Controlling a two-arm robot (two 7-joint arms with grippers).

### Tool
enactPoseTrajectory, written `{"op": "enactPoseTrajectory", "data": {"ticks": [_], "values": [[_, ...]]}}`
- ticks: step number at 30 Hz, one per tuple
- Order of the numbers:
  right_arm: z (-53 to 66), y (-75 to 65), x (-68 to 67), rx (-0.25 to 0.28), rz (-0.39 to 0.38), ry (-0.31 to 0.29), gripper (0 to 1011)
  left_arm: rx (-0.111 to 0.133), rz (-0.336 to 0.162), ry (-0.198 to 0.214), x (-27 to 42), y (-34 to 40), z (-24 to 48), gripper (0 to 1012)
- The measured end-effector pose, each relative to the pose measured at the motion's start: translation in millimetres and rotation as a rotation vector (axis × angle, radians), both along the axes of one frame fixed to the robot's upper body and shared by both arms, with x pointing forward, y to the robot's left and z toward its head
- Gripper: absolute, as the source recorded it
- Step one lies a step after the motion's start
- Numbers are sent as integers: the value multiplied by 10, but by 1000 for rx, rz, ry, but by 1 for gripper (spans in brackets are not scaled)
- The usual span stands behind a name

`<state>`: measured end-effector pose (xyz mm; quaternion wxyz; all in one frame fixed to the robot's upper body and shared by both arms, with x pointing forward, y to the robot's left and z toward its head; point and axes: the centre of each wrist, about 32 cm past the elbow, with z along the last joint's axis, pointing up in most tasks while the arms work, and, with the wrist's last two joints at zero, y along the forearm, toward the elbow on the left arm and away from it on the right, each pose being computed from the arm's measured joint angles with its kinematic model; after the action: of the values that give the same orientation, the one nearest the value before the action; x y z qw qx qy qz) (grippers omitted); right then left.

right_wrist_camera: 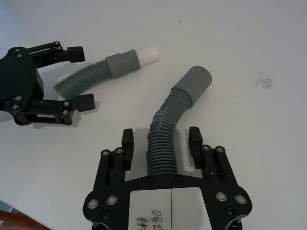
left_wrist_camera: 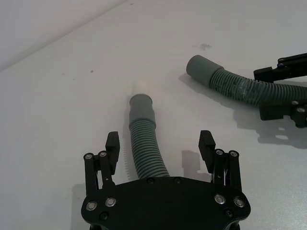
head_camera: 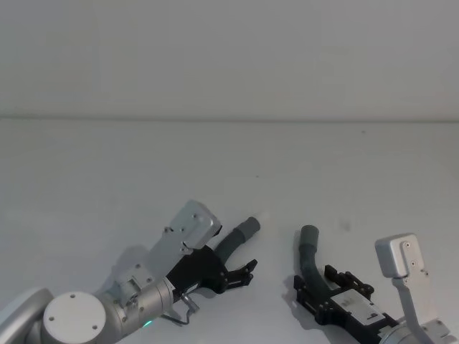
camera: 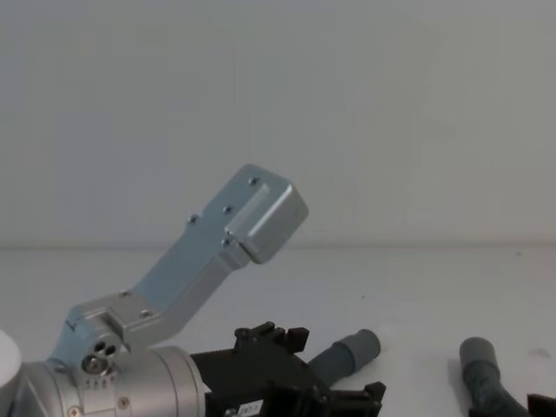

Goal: Use both hands to pick up one end of the pipe from the table, align the ends, and insert them.

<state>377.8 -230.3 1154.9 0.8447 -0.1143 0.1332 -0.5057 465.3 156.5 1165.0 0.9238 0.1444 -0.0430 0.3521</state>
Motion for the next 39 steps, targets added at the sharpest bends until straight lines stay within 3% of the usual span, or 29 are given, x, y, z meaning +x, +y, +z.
{"op": "enactPoseTrajectory", "data": {"ticks": [11, 14, 25, 39], "values": [[-1, -1, -1, 0, -1, -2, 339, 13, -15, -16, 3, 0, 8, 1003], [-1, 0, -1, 0, -1, -3, 291, 15, -17, -19, 3, 0, 9, 1003], [-1, 0, -1, 0, -1, -3, 291, 16, -18, -20, 0, -2, 13, 1003], [-1, 0, -1, 0, -1, -3, 290, 6, 54, 19, -34, -35, 22, 1003]]}}
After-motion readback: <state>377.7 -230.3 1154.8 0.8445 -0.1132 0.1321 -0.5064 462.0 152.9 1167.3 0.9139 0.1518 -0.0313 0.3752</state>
